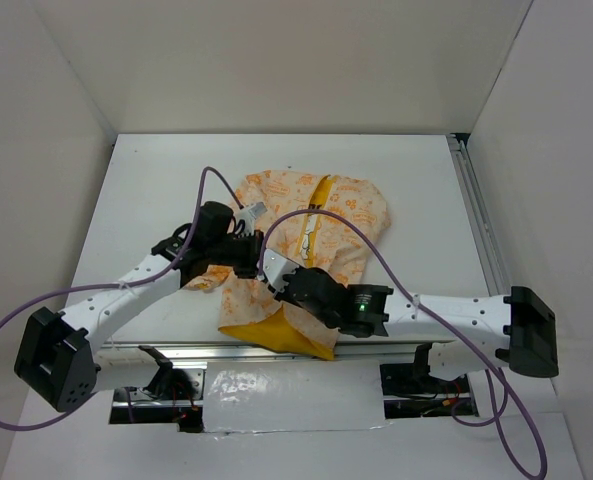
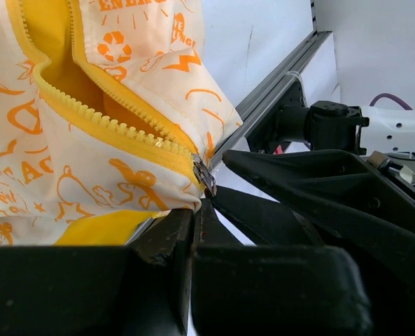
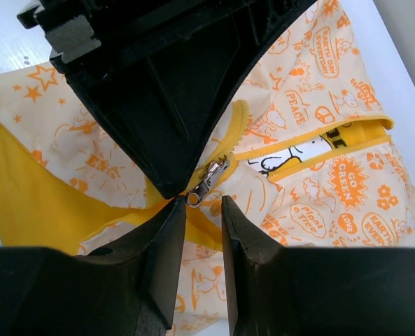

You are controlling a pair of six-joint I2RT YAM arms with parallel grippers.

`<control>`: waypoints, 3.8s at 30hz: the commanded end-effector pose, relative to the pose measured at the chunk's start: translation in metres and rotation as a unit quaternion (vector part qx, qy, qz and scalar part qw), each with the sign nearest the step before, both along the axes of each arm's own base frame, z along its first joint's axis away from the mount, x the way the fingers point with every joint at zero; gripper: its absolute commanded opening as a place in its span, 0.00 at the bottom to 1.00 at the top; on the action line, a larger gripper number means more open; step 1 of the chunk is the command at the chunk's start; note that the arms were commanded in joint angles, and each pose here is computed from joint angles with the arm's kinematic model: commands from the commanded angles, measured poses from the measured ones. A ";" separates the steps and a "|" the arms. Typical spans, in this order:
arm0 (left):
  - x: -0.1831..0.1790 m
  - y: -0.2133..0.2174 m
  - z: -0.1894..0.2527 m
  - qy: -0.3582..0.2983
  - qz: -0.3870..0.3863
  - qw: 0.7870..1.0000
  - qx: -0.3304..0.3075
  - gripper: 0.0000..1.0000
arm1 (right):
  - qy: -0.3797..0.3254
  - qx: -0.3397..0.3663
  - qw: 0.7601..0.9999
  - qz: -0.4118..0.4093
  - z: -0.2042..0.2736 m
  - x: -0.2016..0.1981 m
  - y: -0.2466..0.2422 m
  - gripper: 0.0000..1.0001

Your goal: Zip up the jacket

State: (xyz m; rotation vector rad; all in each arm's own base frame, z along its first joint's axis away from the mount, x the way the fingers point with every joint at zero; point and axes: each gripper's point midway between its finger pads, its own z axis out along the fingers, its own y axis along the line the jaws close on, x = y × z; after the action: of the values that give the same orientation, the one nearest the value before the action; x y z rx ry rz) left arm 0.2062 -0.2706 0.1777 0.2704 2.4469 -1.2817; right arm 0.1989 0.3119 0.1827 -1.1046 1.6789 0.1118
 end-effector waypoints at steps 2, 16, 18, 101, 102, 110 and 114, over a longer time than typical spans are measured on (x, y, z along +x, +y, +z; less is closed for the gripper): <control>-0.002 -0.003 0.008 -0.031 -0.013 0.999 -0.006 0.00 | -0.018 0.065 0.998 0.017 0.044 -0.001 0.010 0.31; -0.008 -0.004 0.014 -0.058 -0.032 0.998 -0.011 0.00 | -0.004 0.094 0.995 -0.020 0.043 0.014 0.005 0.00; -0.008 -0.004 0.015 -0.061 -0.035 0.997 -0.014 0.00 | -0.004 0.096 0.995 -0.029 0.042 0.016 0.002 0.00; -0.050 -0.004 0.048 -0.098 -0.069 0.992 -0.043 0.79 | 0.396 0.271 0.876 0.047 0.033 -0.019 0.004 0.00; -0.056 -0.007 0.051 -0.103 -0.084 0.990 -0.052 0.80 | 0.409 0.277 0.868 0.043 0.035 -0.021 0.001 0.00; -0.050 -0.014 0.028 -0.035 -0.005 0.999 0.020 0.74 | 0.443 0.266 0.856 0.027 0.020 -0.035 -0.014 0.00; -0.037 -0.015 0.024 -0.037 0.033 0.998 0.032 0.69 | 0.440 0.264 0.858 0.031 0.018 -0.036 -0.014 0.00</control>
State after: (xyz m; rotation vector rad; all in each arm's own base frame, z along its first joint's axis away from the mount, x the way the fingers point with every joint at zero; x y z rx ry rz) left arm 0.1520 -0.2839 0.1884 0.3638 2.4526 -1.1976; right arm 0.1715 0.2975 0.1909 -0.6730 2.2233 1.1559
